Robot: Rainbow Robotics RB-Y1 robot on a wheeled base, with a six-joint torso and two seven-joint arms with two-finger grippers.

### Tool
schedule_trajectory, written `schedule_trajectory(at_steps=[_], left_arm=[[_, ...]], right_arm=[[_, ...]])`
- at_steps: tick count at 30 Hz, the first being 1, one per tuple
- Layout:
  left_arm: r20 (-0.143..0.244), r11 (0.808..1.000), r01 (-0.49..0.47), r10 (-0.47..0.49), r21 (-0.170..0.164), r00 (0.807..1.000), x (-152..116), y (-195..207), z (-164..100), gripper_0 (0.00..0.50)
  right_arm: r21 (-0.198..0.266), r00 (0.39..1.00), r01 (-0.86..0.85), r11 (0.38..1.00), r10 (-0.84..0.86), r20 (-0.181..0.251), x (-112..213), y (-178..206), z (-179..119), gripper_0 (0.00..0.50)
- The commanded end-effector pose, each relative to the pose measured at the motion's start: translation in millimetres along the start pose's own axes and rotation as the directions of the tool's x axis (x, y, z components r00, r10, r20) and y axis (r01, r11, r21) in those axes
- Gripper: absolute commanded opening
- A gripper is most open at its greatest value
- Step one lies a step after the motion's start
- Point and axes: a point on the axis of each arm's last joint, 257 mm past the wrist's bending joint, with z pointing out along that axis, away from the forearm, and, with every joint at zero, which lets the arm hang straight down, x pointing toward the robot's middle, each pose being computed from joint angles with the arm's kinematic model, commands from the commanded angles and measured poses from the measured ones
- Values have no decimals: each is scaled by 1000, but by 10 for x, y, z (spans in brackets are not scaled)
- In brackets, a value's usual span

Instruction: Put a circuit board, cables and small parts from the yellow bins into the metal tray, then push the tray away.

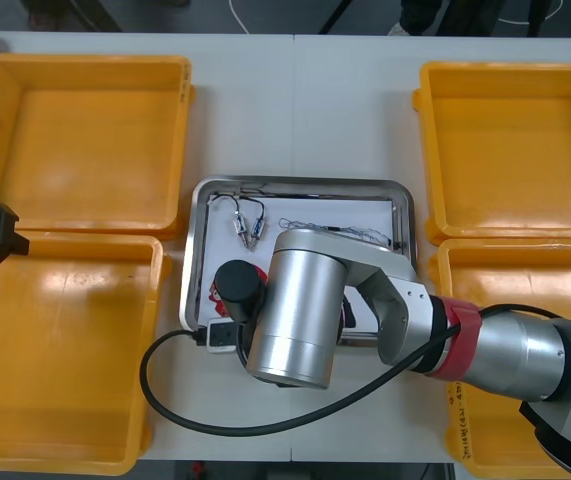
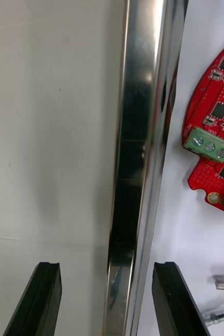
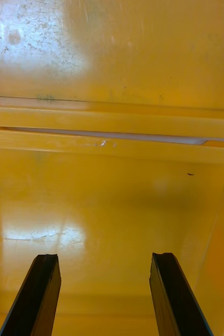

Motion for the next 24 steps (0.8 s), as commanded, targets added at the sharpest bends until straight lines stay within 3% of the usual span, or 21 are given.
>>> schedule_trajectory(at_steps=[1,24], left_arm=[[27,998,-46,47,-44,999,-46,153,-150,500],[27,998,-46,47,-44,999,-46,153,-150,500]], right_arm=[[39,999,27,999,-28,19,-110,-46,-30,500],[66,1000,14,998,-13,-23,19,-156,-15,500]])
